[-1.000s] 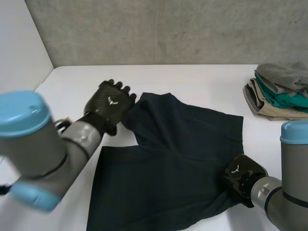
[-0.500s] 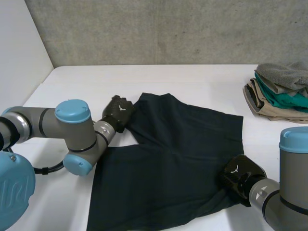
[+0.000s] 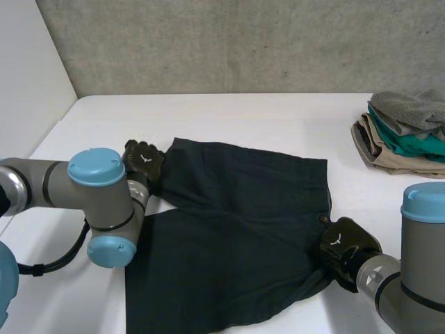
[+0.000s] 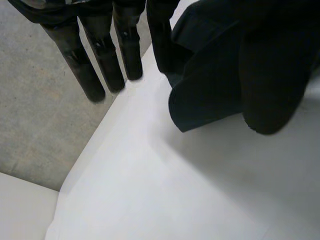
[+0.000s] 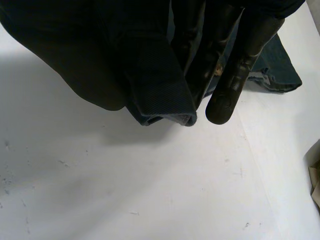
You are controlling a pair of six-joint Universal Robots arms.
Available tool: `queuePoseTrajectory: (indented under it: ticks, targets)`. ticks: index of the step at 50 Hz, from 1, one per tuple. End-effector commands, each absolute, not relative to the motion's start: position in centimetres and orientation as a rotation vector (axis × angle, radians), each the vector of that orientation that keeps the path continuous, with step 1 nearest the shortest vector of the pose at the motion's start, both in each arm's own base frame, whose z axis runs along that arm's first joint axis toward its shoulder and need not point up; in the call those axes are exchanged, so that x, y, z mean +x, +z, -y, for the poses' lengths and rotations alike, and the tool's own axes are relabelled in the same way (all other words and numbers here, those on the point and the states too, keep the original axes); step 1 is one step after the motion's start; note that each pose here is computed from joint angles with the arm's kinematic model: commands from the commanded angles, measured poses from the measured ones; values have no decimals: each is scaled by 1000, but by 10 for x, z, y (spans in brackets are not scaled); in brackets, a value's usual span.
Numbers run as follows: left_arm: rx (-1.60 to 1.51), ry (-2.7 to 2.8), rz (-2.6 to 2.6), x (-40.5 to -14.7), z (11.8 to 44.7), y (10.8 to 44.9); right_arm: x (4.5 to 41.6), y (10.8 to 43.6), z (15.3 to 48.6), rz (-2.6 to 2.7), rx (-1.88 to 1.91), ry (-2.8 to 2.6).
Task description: Fold the laundry.
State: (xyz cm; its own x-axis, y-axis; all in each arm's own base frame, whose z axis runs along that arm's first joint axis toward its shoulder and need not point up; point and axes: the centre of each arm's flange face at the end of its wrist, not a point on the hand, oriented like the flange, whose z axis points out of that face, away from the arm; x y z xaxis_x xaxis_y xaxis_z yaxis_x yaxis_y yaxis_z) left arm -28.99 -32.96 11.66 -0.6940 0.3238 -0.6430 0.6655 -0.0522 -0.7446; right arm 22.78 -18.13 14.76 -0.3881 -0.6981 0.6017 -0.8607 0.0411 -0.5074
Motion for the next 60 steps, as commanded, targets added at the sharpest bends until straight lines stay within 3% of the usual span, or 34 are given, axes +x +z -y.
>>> queuePoseTrajectory:
  ticks: [1,5,14,21,29,46,60]
  targets:
    - [1025,-1900,-1906,-287,326,153,228,148,182,2151,1588,1284]
    - [1072,-2007,-1868,-293,320,176,229,148,181,2152,1588,1287]
    - [1065,-2169,-1971,-299,330,186,229,147,183,2144,1582,1303]
    - [1130,-2007,-2189,-296,332,147,228,144,183,2155,1583,1284]
    - [1128,-1938,-2228,-291,337,130,228,142,183,2161,1585,1274]
    - [1215,-1845,-2149,-285,337,120,228,141,184,2158,1581,1279]
    - [1024,-1756,-2147,-264,344,120,229,137,183,2164,1593,1263]
